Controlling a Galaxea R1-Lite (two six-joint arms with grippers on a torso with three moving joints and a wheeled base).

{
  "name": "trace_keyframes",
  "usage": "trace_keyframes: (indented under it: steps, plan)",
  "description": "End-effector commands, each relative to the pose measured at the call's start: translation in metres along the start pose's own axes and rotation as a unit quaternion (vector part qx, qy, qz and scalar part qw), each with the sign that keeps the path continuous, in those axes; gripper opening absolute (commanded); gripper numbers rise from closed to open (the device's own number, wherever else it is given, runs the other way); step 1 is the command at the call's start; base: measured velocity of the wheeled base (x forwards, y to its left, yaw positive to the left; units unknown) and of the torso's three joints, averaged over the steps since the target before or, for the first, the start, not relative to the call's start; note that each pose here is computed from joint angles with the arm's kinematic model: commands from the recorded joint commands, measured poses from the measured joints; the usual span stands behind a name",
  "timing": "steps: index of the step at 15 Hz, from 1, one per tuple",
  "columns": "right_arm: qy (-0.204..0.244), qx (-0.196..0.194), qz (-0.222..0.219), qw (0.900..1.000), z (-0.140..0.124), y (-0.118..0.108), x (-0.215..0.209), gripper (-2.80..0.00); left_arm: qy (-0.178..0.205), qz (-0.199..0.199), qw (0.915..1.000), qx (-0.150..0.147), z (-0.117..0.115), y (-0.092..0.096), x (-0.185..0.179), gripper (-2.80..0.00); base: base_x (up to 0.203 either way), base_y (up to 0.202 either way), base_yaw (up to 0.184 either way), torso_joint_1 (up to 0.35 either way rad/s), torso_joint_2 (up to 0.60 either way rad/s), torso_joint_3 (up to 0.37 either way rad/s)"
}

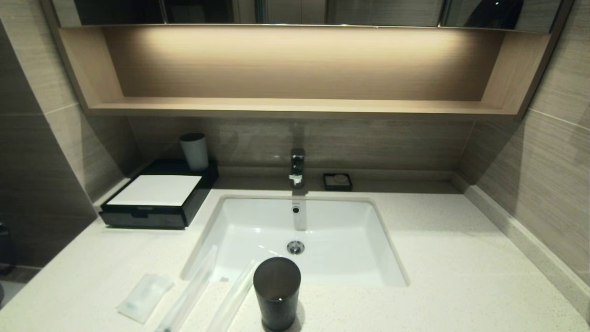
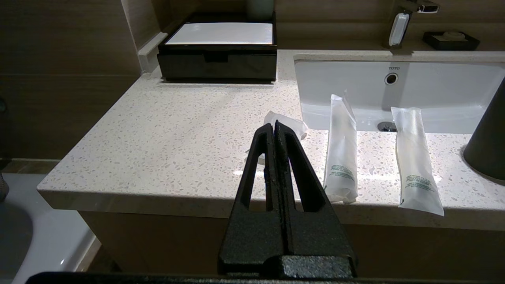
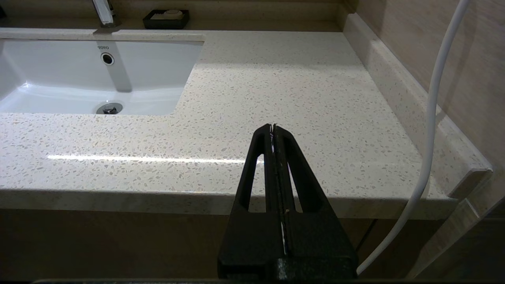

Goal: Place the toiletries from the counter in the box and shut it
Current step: Open the drawer

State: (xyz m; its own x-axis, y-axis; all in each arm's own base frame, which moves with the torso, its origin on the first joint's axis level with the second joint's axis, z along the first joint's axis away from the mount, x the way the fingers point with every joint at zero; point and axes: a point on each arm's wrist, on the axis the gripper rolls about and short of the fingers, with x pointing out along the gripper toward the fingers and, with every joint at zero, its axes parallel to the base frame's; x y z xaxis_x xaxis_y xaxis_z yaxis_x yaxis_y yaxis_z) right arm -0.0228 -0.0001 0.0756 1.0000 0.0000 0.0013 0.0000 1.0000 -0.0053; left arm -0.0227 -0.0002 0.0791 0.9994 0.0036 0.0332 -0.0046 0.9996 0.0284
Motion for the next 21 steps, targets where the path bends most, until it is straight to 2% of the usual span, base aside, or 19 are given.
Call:
trace_keyframes:
  steps: [1, 18, 21]
  plan:
    - [0.001, 0.000, 0.001, 1.000, 0.000, 0.000, 0.000, -2.80, 0.010, 0.000, 1.0000, 0.001, -0.006, 0.000, 0.001, -2.80, 0.000, 0.000, 0.000, 0.000, 0.00, 0.000]
    - [0.001, 0.000, 0.000, 1.000, 0.000, 0.000, 0.000, -2.80, 0.013, 0.002, 0.9999, 0.000, -0.005, 0.000, 0.001, -2.80, 0.000, 0.000, 0.000, 0.000, 0.00, 0.000]
    - [0.000, 0.000, 0.000, 1.000, 0.000, 0.000, 0.000, -2.80, 0.001, 0.000, 1.0000, 0.000, 0.006, 0.000, -0.003, -2.80, 0.000, 0.000, 0.000, 0.000, 0.00, 0.000]
